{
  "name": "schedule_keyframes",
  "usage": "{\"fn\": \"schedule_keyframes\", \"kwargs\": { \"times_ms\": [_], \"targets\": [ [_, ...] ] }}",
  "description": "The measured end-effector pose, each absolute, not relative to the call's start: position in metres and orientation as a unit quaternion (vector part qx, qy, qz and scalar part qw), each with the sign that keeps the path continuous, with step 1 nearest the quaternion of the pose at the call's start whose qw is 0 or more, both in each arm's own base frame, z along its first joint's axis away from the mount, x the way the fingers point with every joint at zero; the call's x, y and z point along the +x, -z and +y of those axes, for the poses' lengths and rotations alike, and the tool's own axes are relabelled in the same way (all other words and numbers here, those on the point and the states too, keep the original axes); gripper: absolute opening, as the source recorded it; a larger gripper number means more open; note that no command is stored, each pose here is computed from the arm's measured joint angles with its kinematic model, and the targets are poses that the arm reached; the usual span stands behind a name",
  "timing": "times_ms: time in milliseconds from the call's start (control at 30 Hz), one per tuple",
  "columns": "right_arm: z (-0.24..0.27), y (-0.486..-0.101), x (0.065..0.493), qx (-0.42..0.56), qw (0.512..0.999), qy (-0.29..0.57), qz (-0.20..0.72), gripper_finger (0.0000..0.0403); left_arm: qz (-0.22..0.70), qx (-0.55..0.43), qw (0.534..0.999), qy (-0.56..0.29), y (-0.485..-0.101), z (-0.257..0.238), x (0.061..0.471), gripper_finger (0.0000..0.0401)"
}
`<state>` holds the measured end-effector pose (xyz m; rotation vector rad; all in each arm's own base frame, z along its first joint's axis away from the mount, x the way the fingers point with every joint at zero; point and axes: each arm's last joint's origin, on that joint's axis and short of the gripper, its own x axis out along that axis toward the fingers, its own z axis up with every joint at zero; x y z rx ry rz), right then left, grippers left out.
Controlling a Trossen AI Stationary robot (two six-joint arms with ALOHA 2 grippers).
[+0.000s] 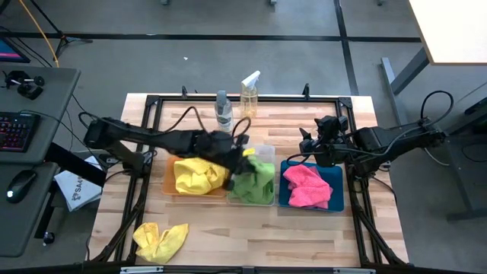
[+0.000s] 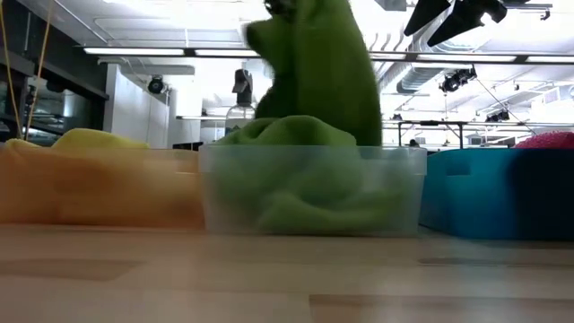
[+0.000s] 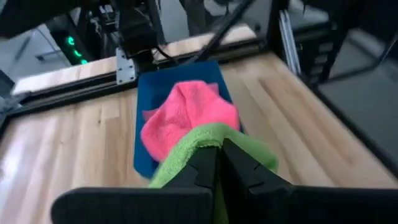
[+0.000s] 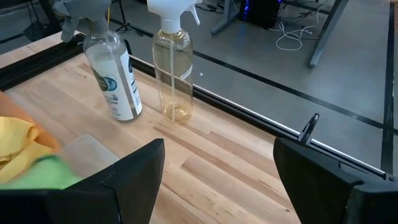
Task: Sort microfiber towel by color & place in baskets
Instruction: Put the green microfiber cloth into the transparent bin
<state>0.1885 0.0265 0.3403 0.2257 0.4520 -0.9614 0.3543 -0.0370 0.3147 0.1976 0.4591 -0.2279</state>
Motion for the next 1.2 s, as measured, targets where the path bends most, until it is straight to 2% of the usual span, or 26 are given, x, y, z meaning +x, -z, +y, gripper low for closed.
{"fn": "schedule_keyframes", "kwargs": {
  "times_ms": [167, 300, 467, 633, 833, 933, 1067, 1200],
  "targets": [
    [0.027, -0.340, 0.189, 0.108, 0.856, 0.456, 0.216, 0.0298, 0.244, 0.014, 0.964, 0.109, -0.297, -0.015, 0.369, 0.0000],
    [0.027, -0.340, 0.189, 0.108, 0.856, 0.456, 0.216, 0.0298, 0.270, -0.003, 0.958, 0.097, -0.276, -0.004, 0.372, 0.0000],
    [0.027, -0.340, 0.189, 0.111, 0.856, 0.455, 0.217, 0.0298, 0.331, -0.032, 0.943, 0.011, -0.233, 0.010, 0.360, 0.0000],
    [0.027, -0.340, 0.189, 0.110, 0.856, 0.456, 0.215, 0.0298, 0.348, -0.055, 0.934, -0.066, -0.200, 0.023, 0.351, 0.0000],
    [0.027, -0.340, 0.189, 0.121, 0.855, 0.461, 0.206, 0.0298, 0.338, -0.097, 0.931, -0.094, -0.166, 0.028, 0.366, 0.0000],
    [0.027, -0.340, 0.189, 0.127, 0.854, 0.462, 0.204, 0.0298, 0.363, -0.117, 0.920, -0.093, -0.146, 0.028, 0.370, 0.0000],
    [0.027, -0.340, 0.189, 0.128, 0.854, 0.460, 0.207, 0.0298, 0.387, -0.142, 0.905, -0.106, -0.147, 0.028, 0.370, 0.0012],
    [0.027, -0.340, 0.189, 0.129, 0.854, 0.460, 0.207, 0.0298, 0.393, -0.116, 0.907, -0.094, -0.166, 0.027, 0.364, 0.0051]
  ]
}}
